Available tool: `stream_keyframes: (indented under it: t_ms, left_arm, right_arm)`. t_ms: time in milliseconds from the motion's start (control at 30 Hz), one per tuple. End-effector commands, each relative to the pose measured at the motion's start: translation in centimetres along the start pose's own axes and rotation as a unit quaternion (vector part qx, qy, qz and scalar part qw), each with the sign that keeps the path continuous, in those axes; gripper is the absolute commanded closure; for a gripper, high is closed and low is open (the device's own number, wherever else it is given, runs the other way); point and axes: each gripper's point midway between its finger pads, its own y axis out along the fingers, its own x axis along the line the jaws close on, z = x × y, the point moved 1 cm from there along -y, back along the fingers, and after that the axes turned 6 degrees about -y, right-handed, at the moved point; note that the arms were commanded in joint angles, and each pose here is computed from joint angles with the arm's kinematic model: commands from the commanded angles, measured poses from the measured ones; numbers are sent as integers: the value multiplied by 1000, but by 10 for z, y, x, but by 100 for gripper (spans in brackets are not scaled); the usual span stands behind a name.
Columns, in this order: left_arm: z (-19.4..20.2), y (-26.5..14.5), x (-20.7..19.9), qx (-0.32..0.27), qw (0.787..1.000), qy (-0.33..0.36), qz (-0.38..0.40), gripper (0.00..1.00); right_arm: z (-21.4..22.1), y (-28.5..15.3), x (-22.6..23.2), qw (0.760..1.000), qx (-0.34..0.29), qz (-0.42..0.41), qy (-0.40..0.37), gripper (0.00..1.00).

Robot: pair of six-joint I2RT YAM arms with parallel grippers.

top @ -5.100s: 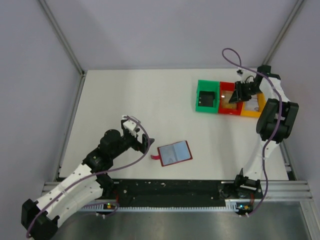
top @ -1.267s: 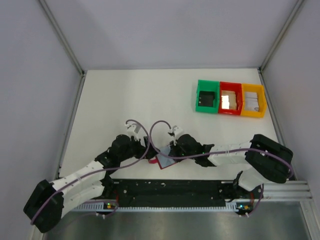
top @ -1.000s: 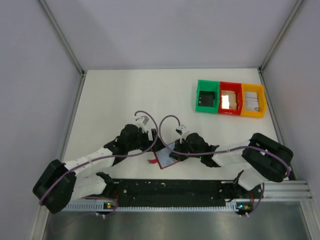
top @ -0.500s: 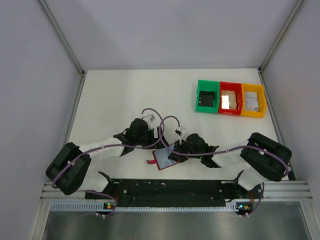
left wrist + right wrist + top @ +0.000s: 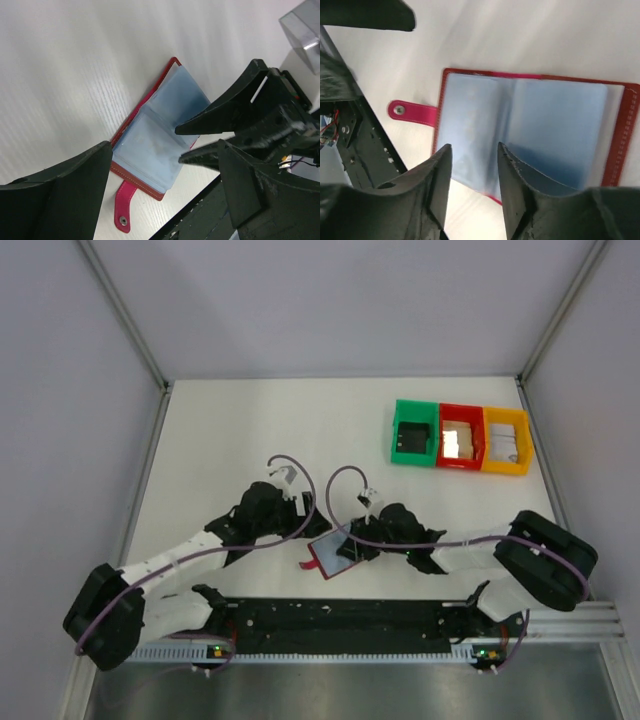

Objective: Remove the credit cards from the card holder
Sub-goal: Remove the credit card from the card holder.

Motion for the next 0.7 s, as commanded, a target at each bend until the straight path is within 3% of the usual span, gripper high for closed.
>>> stream_keyframes:
  t_ms: [0, 67, 233, 367, 467, 667]
  left_arm:
    - [-11, -20, 19, -75, 996, 5, -37, 11]
    - [-14, -30, 24, -105, 994, 2, -42, 12]
    - [-8, -51, 44, -155, 986, -19, -61, 13]
    - [-8, -61, 47, -186, 981, -26, -47, 14]
    - [-7, -65, 45, -192, 981, -22, -37, 14]
    - [-7, -65, 43, -188, 981, -24, -34, 14]
  right_arm:
    - [-34, -6, 32, 991, -12, 15, -136, 51]
    - [-37, -8, 37, 983, -11, 33, -183, 43]
    - [-27, -8, 34, 960, 18, 81, -268, 37]
    - [-23, -5, 26, 951, 28, 104, -289, 36]
    - [-18, 0, 30, 947, 38, 97, -303, 28]
    - [-8, 9, 34, 942, 51, 91, -318, 27]
